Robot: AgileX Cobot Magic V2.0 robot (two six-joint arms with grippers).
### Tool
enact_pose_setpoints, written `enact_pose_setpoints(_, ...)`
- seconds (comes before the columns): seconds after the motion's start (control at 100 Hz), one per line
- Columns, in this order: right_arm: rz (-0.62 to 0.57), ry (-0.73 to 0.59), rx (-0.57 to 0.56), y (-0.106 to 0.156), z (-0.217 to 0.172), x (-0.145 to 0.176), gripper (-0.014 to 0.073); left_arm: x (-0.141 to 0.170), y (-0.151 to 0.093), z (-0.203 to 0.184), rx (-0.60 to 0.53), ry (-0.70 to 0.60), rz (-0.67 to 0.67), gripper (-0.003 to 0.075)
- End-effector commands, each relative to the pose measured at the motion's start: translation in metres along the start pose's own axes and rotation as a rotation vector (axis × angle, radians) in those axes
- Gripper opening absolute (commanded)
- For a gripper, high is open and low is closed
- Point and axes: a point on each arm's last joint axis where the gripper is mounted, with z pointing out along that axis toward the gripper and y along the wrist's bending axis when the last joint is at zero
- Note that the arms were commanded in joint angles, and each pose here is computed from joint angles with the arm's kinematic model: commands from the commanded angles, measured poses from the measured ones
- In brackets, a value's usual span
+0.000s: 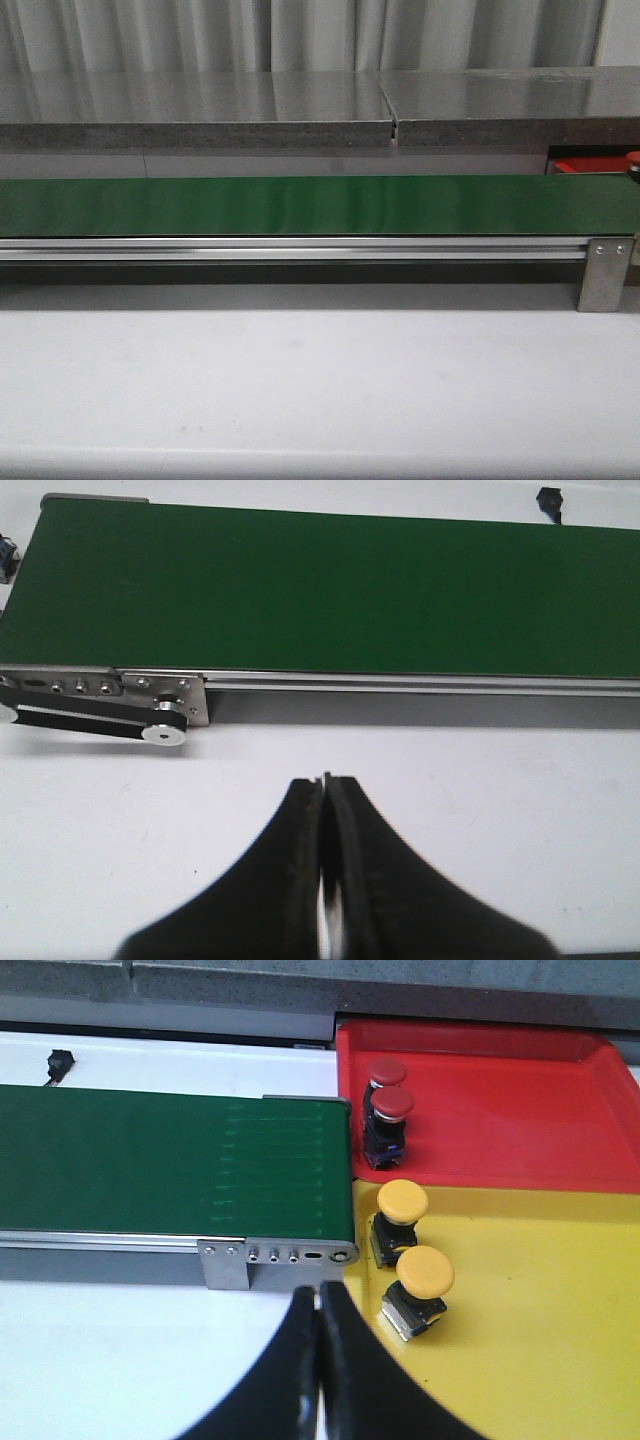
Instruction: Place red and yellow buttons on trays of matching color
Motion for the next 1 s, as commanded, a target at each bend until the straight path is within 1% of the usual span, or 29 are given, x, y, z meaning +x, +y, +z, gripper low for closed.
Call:
enact_pose_setpoints(0.0,-0.018,-0.089,0.005,0.000,-0.004,-0.013,-0.0117,-0.024,-0.002,-0.003,0.005,-0.111,-0.025,-0.0020)
enact_pose_setpoints(0.21,-0.018,-0.088,0.005,0.000,-0.004,-0.013,-0.0117,-0.042,0.013,0.008,-0.064,-0.104,-0.097,-0.0020)
enact_pose_setpoints(0.35,-0.018,-0.088,0.005,0.000,-0.004,-0.013,-0.0117,-0.044,0.030,0.016,-0.124,-0.088,-0.186,-0.0018)
enact_pose_setpoints(0.42,-0.018,-0.088,0.005,0.000,-0.004,-0.013,-0.0117,-0.044,0.040,0.019,-0.161,-0.081,-0.217,0.0005)
enact_pose_setpoints(0.47,-0.018,-0.088,0.005,0.000,-0.004,-0.013,-0.0117,-0.044,0.047,0.020,-0.189,-0.078,-0.239,0.0050)
enact_pose_setpoints(0.54,-0.018,-0.088,0.005,0.000,-0.004,-0.013,-0.0117,-0.044,0.058,0.022,-0.227,-0.069,-0.271,0.0155)
enact_pose_setpoints(0.58,-0.018,-0.088,0.005,0.000,-0.004,-0.013,-0.0117,-0.044,0.064,0.024,-0.249,-0.065,-0.289,0.0242)
enact_pose_setpoints(0.59,-0.018,-0.088,0.005,0.000,-0.004,-0.013,-0.0117,-0.044,0.065,0.024,-0.252,-0.064,-0.292,0.0273)
enact_pose_setpoints(0.61,-0.018,-0.088,0.005,0.000,-0.004,-0.013,-0.0117,-0.043,0.068,0.025,-0.263,-0.061,-0.301,0.0306)
enact_pose_setpoints(0.66,-0.018,-0.088,0.005,0.000,-0.004,-0.013,-0.0117,-0.044,0.075,0.025,-0.286,-0.056,-0.321,0.0433)
enact_pose_setpoints(0.71,-0.018,-0.088,0.005,0.000,-0.004,-0.013,-0.0117,-0.046,0.081,0.026,-0.306,-0.054,-0.339,0.0515)
enact_pose_setpoints(0.73,-0.018,-0.088,0.005,0.000,-0.004,-0.013,-0.0117,-0.047,0.084,0.026,-0.315,-0.049,-0.347,0.0536)
enact_pose_setpoints(0.77,-0.018,-0.088,0.005,0.000,-0.004,-0.013,-0.0117,-0.049,0.090,0.027,-0.332,-0.032,-0.366,0.0549)
enact_pose_setpoints(0.89,-0.018,-0.088,0.005,0.000,-0.004,-0.013,-0.0117,-0.060,0.108,0.034,-0.365,0.031,-0.419,0.0543)
enact_pose_setpoints(0.99,-0.018,-0.088,0.005,0.000,-0.004,-0.013,-0.0117,-0.075,0.122,0.043,-0.376,0.077,-0.444,0.0543)
